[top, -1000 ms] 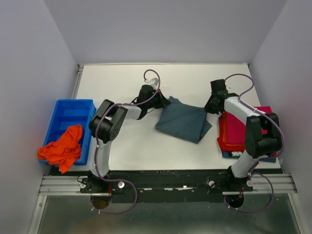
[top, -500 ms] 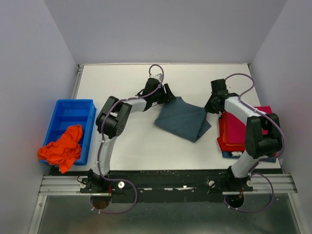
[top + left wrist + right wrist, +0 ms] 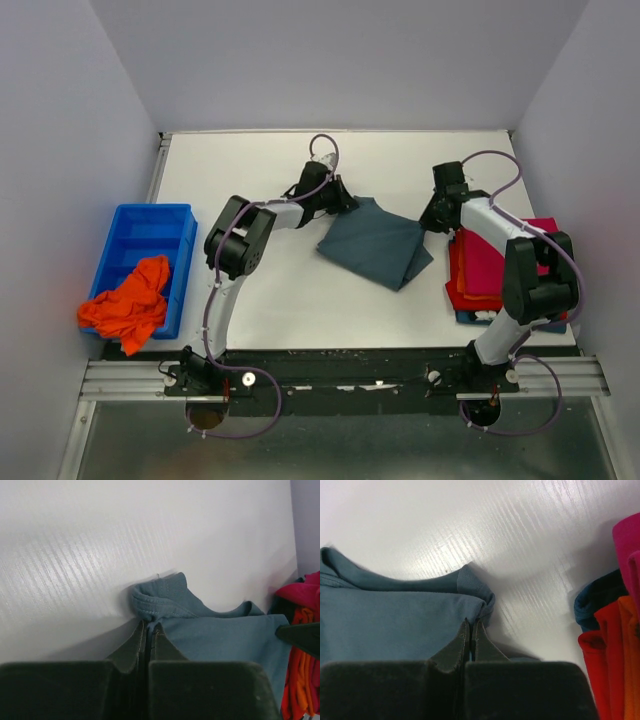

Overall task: Fold and stack the t-shirts
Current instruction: Put the neatly folded tshirt into the corner of the board with both arms

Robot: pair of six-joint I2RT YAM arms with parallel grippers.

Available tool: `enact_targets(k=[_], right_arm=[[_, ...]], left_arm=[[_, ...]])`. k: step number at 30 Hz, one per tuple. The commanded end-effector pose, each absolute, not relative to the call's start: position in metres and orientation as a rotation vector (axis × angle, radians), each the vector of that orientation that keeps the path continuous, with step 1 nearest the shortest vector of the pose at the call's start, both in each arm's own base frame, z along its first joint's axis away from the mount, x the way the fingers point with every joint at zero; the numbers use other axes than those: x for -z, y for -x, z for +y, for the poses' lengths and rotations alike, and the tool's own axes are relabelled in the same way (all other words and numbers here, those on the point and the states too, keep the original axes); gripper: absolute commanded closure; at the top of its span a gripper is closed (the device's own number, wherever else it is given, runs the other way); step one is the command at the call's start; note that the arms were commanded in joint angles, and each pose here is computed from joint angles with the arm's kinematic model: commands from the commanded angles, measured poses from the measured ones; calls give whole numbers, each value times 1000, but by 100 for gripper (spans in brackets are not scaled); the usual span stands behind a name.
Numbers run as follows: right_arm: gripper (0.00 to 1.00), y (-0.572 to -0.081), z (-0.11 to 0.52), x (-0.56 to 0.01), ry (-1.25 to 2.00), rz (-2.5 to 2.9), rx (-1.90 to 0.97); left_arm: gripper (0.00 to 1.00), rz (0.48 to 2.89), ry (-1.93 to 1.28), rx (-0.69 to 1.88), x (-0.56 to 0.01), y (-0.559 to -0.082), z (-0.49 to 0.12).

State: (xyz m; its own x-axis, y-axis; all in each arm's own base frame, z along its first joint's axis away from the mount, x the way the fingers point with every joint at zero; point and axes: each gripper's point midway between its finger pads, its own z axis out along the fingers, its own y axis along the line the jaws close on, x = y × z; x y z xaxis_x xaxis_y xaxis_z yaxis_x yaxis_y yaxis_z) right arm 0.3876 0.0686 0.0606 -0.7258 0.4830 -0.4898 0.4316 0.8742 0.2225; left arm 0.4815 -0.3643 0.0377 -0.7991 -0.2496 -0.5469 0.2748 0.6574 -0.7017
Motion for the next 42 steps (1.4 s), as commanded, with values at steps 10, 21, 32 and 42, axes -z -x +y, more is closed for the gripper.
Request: enact_targets(k=[10, 21, 32, 42], right_arm=[[99, -405, 78, -102, -580, 2428, -220], [99, -382, 84, -182, -425, 2238, -353], [99, -319, 15, -299, -564, 1893, -116], [99, -246, -69, -381, -791, 1686, 299]], left_arm=[[100, 1959, -68, 1172, -114, -465, -355], [100, 1713, -105, 1101, -222, -424, -332], [100, 1539, -171, 967, -325, -351, -357], [100, 1457, -135, 1131, -351, -262, -443]])
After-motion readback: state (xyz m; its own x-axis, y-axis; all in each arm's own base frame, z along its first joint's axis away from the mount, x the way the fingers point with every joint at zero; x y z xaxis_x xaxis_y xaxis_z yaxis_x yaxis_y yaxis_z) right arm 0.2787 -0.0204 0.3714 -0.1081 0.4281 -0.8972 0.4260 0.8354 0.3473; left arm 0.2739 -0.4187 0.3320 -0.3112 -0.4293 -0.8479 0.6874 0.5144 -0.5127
